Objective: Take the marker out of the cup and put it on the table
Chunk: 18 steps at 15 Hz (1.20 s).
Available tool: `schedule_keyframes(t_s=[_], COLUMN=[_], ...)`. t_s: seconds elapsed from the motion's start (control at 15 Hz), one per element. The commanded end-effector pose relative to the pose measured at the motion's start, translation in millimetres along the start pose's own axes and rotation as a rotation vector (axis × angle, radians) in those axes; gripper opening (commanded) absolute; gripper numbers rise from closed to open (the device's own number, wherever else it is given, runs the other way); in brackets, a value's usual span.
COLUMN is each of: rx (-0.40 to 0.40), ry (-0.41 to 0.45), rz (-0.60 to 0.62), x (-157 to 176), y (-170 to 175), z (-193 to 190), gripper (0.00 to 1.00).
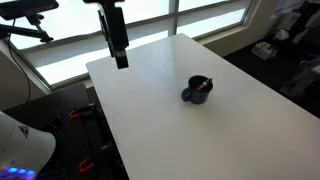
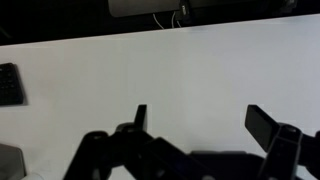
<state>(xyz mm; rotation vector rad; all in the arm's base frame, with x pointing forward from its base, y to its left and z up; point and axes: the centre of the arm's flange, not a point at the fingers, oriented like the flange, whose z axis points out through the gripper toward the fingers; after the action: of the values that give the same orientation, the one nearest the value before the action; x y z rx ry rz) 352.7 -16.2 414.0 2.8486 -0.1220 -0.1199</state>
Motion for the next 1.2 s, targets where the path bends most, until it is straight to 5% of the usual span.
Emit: schedule_keyframes(t_s=[0.0,0.73,1.13], rx=[0.000,0.000,-0.011], ry=[0.000,0.000,0.317], rz=[0.000,0.000,-0.007], x=[0.0,0.0,44.2], y=[0.0,0.0,0.2], z=[0.0,0.0,-12.4], gripper=[1.00,1.00,1.00])
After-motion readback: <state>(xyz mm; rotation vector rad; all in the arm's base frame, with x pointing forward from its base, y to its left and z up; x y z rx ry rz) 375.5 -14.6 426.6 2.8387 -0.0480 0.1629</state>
